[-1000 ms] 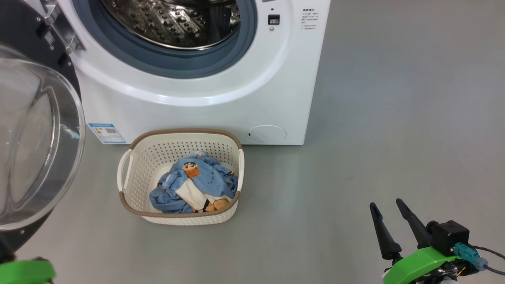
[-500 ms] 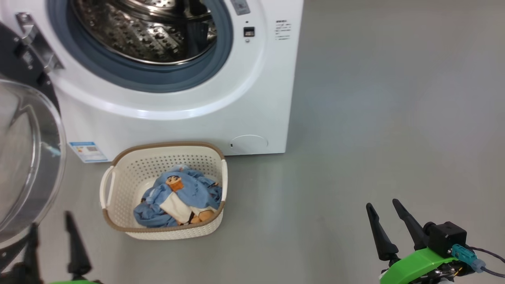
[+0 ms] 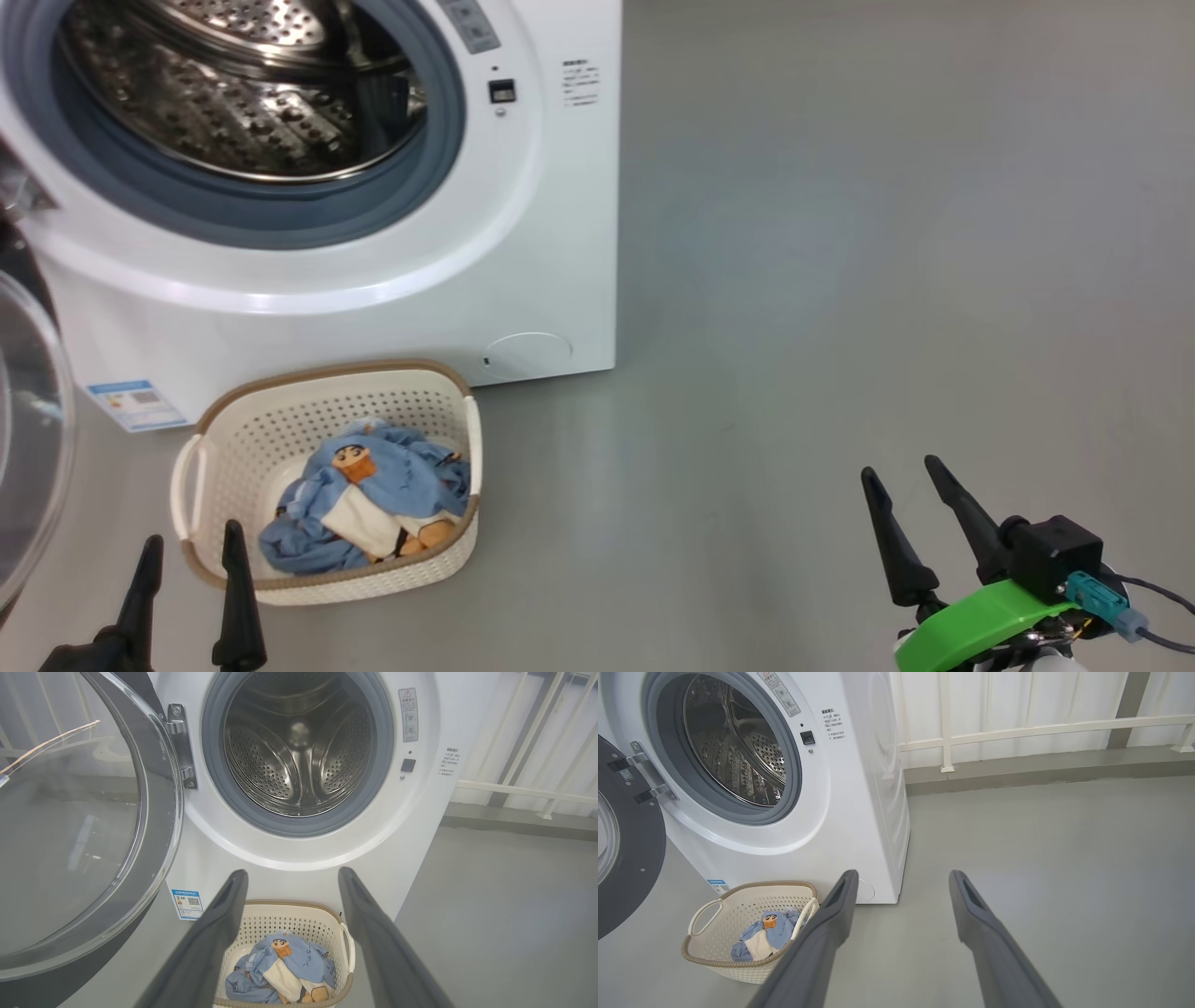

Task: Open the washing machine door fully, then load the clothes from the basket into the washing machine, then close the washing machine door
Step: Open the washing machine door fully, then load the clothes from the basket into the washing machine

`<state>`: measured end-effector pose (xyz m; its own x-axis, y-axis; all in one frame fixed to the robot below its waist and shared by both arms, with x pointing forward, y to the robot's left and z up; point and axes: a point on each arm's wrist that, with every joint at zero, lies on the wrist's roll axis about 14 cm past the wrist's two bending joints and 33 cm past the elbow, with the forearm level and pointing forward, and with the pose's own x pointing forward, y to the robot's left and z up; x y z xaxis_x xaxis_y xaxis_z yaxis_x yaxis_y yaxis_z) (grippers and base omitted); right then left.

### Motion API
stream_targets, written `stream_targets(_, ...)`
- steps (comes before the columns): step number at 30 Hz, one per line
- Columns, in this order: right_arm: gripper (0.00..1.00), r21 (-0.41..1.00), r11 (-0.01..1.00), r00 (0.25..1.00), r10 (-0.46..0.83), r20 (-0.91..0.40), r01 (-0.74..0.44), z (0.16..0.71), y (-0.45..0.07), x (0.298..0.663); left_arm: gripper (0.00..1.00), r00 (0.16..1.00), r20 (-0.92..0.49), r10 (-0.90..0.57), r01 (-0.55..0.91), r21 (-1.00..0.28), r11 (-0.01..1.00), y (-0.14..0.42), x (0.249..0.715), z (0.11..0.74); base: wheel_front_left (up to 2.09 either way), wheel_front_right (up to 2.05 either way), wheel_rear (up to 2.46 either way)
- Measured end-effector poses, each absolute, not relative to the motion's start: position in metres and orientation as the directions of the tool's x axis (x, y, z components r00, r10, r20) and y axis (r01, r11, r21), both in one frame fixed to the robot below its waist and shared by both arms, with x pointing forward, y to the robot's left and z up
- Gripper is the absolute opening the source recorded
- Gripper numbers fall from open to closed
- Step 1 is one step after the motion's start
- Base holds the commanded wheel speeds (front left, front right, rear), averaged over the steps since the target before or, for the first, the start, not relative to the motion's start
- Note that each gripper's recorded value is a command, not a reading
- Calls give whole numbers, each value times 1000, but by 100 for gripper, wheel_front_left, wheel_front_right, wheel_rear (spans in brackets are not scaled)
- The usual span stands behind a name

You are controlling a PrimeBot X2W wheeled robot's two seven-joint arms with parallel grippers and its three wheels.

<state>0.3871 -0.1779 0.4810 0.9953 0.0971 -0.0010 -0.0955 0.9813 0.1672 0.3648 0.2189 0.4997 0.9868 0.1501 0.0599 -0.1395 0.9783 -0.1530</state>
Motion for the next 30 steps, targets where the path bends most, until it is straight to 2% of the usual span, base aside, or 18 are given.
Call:
stream_targets(12, 100, 114, 991, 997, 66, 49, -71, 499, -190, 376, 100, 996, 37, 82, -75, -153, 985, 198, 367, 492, 0, 0, 0)
stream_targets(30, 100, 93, 992, 994, 73, 82, -81, 509, -187, 376, 100, 993, 60, 101, -92, -148, 985, 199, 350, 501, 0, 0, 0)
